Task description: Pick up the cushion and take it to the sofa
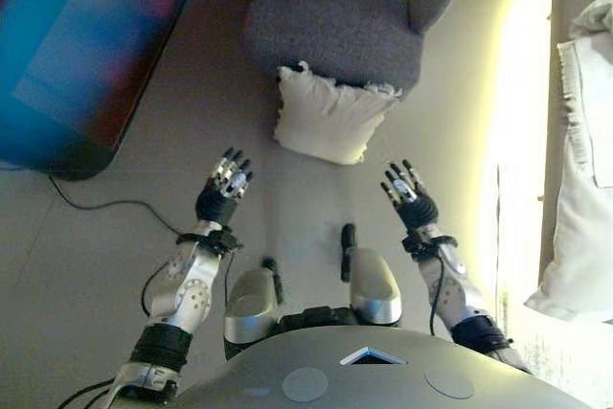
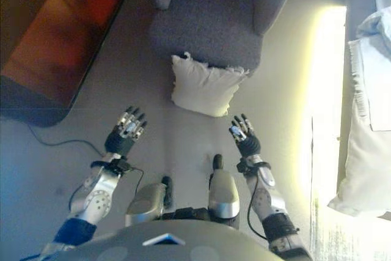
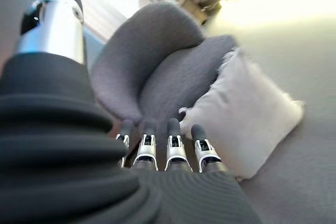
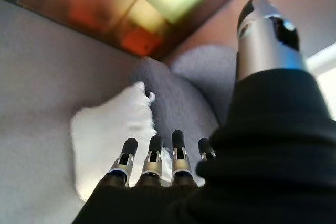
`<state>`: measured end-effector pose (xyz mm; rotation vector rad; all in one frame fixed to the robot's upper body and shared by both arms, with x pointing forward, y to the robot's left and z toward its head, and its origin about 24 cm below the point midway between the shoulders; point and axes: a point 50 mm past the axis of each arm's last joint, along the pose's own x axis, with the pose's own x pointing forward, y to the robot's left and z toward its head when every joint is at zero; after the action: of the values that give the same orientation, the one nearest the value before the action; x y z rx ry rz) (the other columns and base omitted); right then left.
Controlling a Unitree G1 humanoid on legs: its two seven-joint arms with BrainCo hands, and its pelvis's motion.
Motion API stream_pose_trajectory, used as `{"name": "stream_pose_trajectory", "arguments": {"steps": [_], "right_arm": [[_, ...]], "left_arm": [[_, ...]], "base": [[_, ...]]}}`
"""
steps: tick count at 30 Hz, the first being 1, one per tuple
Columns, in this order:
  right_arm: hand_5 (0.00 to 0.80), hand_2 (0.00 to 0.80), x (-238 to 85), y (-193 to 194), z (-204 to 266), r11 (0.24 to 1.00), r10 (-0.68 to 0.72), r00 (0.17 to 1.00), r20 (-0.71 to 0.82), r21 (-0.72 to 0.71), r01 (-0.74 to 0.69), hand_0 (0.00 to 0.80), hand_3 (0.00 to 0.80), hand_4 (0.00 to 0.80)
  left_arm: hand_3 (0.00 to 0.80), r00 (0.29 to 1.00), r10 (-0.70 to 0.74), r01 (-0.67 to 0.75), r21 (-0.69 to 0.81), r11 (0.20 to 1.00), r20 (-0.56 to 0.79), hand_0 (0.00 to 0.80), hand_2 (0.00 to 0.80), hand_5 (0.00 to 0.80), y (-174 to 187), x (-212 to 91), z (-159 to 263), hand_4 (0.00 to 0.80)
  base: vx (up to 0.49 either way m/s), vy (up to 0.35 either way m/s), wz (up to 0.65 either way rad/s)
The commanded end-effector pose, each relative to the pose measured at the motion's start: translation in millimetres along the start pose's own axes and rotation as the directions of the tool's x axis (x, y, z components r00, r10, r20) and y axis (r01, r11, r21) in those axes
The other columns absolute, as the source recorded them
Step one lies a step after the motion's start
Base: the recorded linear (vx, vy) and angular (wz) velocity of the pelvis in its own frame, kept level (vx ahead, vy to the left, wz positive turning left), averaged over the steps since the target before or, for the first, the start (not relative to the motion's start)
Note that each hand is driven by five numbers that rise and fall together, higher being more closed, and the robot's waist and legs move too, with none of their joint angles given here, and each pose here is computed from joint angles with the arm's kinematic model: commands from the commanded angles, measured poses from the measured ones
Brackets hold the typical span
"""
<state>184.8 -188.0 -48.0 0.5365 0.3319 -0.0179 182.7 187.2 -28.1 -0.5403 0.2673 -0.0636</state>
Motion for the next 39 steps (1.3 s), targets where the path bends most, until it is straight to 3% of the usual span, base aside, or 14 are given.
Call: {"name": "stream_pose_trajectory", "arguments": {"steps": [1,8,14,21,30,39], "right_arm": [[0.000,0.000,5,16,4,0.997,0.072,0.995,0.064,0.037,-0.074,0.000,0.000,0.000],[0.000,0.000,3,19,9,0.992,0.124,0.992,0.023,-0.033,-0.123,0.000,0.000,0.000],[0.000,0.000,16,20,14,0.990,0.135,0.989,0.057,-0.041,-0.132,0.000,0.000,0.000],[0.000,0.000,10,20,19,0.991,0.130,0.989,0.076,-0.028,-0.128,0.000,0.000,0.000],[0.000,0.000,1,9,14,0.991,0.134,0.990,0.037,-0.032,-0.133,0.000,0.000,0.000],[0.000,0.000,12,23,10,0.993,0.114,0.992,0.047,0.003,-0.114,0.000,0.000,0.000]], "left_arm": [[0.000,0.995,-0.060,0.056,0.061,0.997,0.078,0.000,0.000,0.000,-4,-3,20,0.000],[0.000,0.994,-0.020,0.020,0.001,1.000,0.107,0.000,0.000,0.000,-7,-8,22,0.000],[0.000,0.990,-0.050,0.051,-0.001,0.999,0.135,0.000,0.000,0.000,-19,7,24,0.000],[0.000,0.983,-0.097,0.098,0.000,0.995,0.155,0.000,0.000,0.000,-24,11,37,0.000],[0.000,0.984,-0.072,0.082,-0.055,0.995,0.164,0.000,0.000,0.000,-16,7,34,0.000],[0.000,0.978,-0.073,0.065,0.047,0.997,0.197,0.000,0.000,0.000,-2,8,49,0.000]], "base": [[0.507,-0.078,0.00],[0.394,-0.134,-0.17],[0.331,-0.095,-0.33],[0.336,0.203,-0.23],[0.309,0.222,-0.74],[0.217,0.189,-0.16]]}}
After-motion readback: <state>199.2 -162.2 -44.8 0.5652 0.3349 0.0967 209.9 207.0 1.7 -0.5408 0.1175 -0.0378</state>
